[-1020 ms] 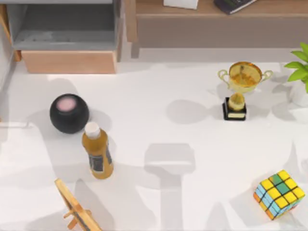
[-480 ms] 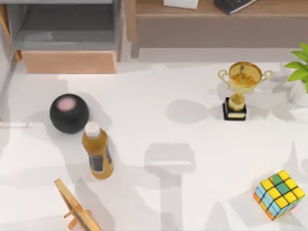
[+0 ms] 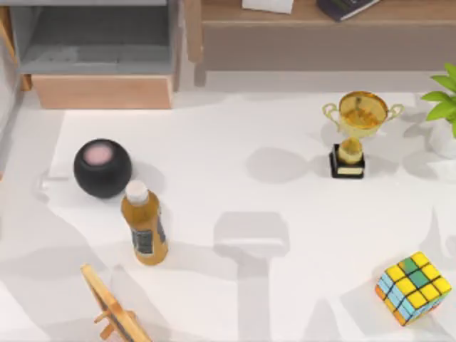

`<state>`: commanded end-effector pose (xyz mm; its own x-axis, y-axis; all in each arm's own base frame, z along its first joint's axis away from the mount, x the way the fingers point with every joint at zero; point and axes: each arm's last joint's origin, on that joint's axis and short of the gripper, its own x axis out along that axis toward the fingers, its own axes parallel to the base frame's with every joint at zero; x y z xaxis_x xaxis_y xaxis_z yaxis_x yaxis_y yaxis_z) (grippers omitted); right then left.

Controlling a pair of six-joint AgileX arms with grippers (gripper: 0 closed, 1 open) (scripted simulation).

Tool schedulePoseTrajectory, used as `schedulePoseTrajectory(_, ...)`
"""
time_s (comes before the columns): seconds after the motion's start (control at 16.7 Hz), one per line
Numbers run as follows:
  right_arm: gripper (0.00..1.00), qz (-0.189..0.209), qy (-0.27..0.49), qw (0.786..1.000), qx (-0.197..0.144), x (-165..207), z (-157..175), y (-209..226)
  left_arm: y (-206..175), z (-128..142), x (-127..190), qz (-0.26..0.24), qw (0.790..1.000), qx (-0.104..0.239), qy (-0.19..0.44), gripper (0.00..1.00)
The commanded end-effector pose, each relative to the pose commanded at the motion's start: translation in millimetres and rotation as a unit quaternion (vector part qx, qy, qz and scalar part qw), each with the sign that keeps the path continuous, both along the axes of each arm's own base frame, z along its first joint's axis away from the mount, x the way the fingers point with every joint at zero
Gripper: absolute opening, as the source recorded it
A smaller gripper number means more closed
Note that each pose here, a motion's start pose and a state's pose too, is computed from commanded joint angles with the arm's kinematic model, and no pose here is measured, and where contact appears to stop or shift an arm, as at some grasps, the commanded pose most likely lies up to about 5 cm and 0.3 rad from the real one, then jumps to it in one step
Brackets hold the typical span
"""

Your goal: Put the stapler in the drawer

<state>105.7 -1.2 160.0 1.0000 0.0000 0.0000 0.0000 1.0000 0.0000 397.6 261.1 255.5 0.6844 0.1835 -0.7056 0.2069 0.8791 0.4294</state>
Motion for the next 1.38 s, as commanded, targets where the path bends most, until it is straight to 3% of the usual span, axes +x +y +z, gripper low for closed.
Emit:
schedulePoseTrajectory(0.18,1.00,0.000,0.000,1.000,0.000,0.0,0.0,0.0,31.8,-9.2,-36.0,-0.022,0.992,0.101,-0.073,1.00)
schedulePoseTrajectory(0.36,1.00,0.000,0.000,1.000,0.000,0.0,0.0,0.0,50.5,-31.6,-73.9,-0.044,0.969,0.209,-0.123,1.00)
schedulePoseTrajectory(0.54,1.00,0.000,0.000,1.000,0.000,0.0,0.0,0.0,50.4,-64.1,-108.4,-0.074,0.937,0.305,-0.153,1.00)
schedulePoseTrajectory(0.72,1.00,0.000,0.000,1.000,0.000,0.0,0.0,0.0,31.8,-98.2,-135.6,-0.112,0.902,0.378,-0.177,1.00)
schedulePoseTrajectory(1.02,1.00,0.000,0.000,1.000,0.000,0.0,0.0,0.0,-25.5,-140.5,-160.3,-0.195,0.846,0.442,-0.227,1.00)
schedulePoseTrajectory(1.38,1.00,0.000,0.000,1.000,0.000,0.0,0.0,0.0,-82.6,-159.4,-168.0,-0.278,0.799,0.450,-0.286,1.00)
